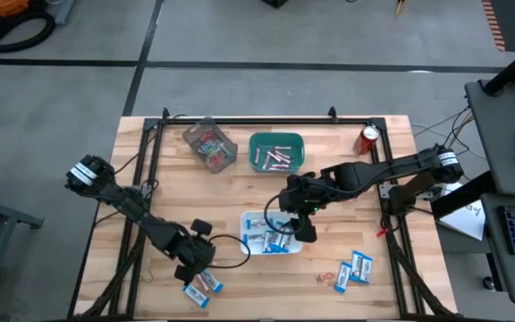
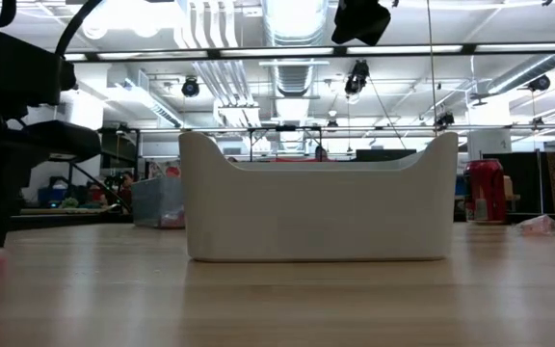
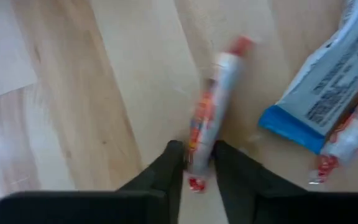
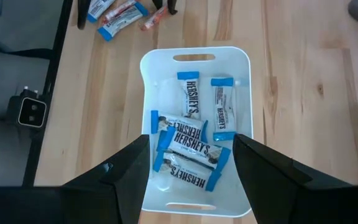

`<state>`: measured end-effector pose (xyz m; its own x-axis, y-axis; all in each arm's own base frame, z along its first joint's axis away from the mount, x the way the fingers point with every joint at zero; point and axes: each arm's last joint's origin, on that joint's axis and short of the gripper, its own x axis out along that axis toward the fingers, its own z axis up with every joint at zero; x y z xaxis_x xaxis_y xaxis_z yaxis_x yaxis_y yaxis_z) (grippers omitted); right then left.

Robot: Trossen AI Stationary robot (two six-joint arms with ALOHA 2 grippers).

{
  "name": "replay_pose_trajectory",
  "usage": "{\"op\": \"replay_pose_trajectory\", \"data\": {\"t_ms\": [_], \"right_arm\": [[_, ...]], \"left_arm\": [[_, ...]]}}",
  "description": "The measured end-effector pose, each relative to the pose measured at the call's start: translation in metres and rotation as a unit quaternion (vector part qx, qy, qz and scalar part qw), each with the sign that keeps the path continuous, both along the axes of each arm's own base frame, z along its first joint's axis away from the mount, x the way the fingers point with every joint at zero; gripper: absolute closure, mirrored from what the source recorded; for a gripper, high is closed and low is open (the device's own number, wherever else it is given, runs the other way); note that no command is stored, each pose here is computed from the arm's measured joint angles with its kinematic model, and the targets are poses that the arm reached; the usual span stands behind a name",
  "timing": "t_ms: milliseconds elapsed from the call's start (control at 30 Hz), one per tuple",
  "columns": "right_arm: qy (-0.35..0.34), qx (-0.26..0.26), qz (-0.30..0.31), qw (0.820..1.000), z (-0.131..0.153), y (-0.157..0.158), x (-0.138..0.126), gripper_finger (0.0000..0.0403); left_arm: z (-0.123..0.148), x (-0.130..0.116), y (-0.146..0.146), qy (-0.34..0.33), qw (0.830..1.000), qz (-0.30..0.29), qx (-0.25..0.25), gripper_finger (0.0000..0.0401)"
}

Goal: Sort candy
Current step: Put the white candy into the green bin

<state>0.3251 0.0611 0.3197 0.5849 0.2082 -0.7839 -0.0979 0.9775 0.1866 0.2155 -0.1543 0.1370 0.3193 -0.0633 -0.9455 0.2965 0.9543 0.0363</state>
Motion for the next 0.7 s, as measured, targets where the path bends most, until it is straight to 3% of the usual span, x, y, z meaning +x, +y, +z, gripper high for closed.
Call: {"op": "replay_pose_trajectory", "data": {"t_ms": [200,433,700], "right_arm": [[0.005,-0.001,0.001,1.000,-0.005,0.000,0.000,0.0184],[0.001,-0.001,0.002,1.000,-0.022,0.001,0.001,0.0184],[-0.072,-0.004,0.018,0.997,-0.042,0.003,0.010,0.0184]], "left_arm": [[0.001,-0.001,0.001,-0.001,1.000,0.004,0.005,0.0390],[0.011,-0.005,0.004,-0.010,1.000,0.007,0.000,0.0385],[0.058,-0.014,0.016,-0.133,0.990,0.041,0.006,0.0389]]}}
